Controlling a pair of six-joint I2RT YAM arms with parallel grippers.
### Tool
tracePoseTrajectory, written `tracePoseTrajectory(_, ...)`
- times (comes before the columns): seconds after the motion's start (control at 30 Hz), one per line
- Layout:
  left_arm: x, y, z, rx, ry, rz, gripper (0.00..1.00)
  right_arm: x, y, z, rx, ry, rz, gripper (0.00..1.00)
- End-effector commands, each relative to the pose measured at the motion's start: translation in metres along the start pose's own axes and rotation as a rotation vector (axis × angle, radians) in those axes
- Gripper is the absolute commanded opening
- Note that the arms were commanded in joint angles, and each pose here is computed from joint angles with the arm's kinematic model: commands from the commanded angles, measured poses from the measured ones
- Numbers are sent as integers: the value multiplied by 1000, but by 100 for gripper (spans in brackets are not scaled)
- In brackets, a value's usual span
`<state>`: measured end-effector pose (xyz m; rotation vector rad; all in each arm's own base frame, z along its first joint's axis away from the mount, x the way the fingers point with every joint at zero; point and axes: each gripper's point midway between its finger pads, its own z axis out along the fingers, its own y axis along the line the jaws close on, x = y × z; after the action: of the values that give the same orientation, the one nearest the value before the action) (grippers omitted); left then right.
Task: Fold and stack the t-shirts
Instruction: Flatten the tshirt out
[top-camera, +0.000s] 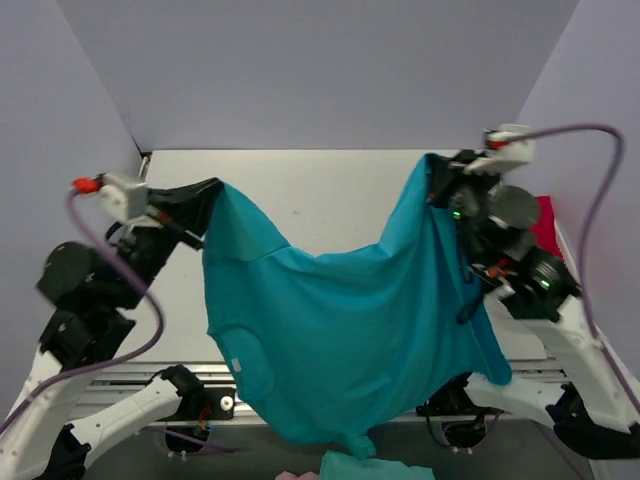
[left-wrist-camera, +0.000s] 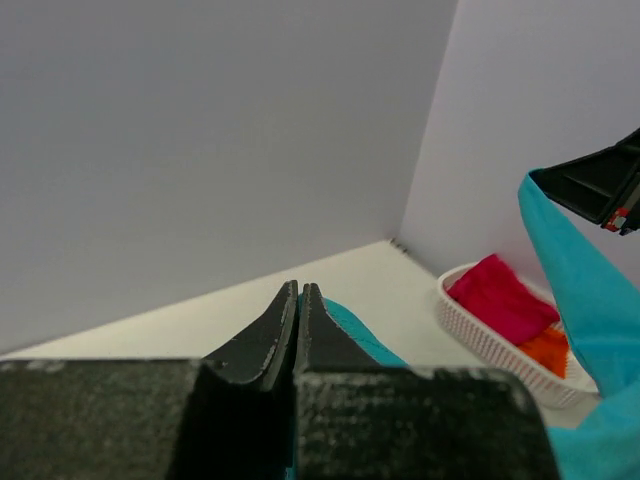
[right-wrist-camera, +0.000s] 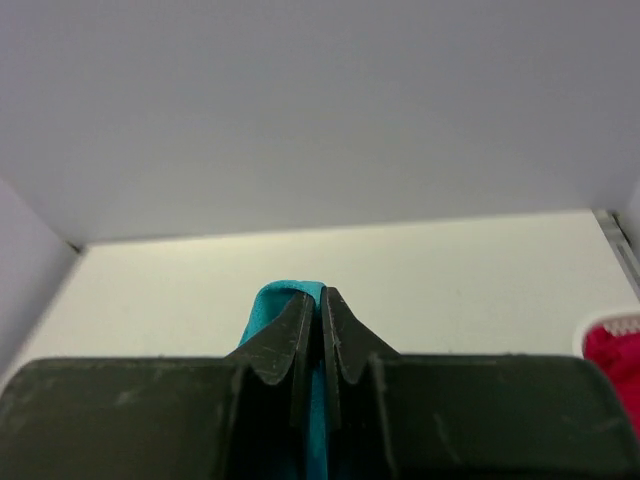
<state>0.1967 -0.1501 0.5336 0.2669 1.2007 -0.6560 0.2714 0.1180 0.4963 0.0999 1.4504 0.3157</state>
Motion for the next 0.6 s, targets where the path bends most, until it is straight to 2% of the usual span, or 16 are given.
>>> tracePoseTrajectory(0.0,63,35,36,-164,118,78,2,78,-26,42,256,108,-84,0)
tracePoseTrajectory(0.1,124,66,63,-211,232,70,2,139,-42,73,331,198,-125,0)
tracePoseTrajectory(0.17,147,97,77,-215,256,-8,2,181,-68,92,403,261,-133,0)
tracePoseTrajectory(0.23,197,128,89,-251,330,-52,2,202,-83,108,433,279,-110,0)
tracePoseTrajectory(0.27,205,145,94,-281,327,-44,2,228,-94,119,464,309,-110,0)
tracePoseTrajectory(0.3,241,163,101,-310,398,-44,2,238,-112,126,502,323,-103,0)
tracePoseTrajectory(0.37,263,183,116,-329,434,-29,2,277,-130,141,540,381,-108,0)
tracePoseTrajectory(0.4,304,202,121,-347,515,-40,2,286,-141,149,562,389,-97,0)
tracePoseTrajectory(0.43,305,210,136,-344,512,-26,2,294,-145,158,561,390,-86,0)
tracePoseTrajectory(0.47,319,220,142,-353,534,-25,2,322,-154,164,582,436,-109,0)
tracePoseTrajectory(0.5,360,236,143,-374,611,-43,2,325,-156,175,589,431,-99,0)
tracePoseTrajectory(0.53,372,240,149,-358,631,-50,2,333,-163,182,604,440,-98,0)
tracePoseTrajectory(0.57,367,244,167,-344,609,-42,2,360,-170,189,613,489,-111,0)
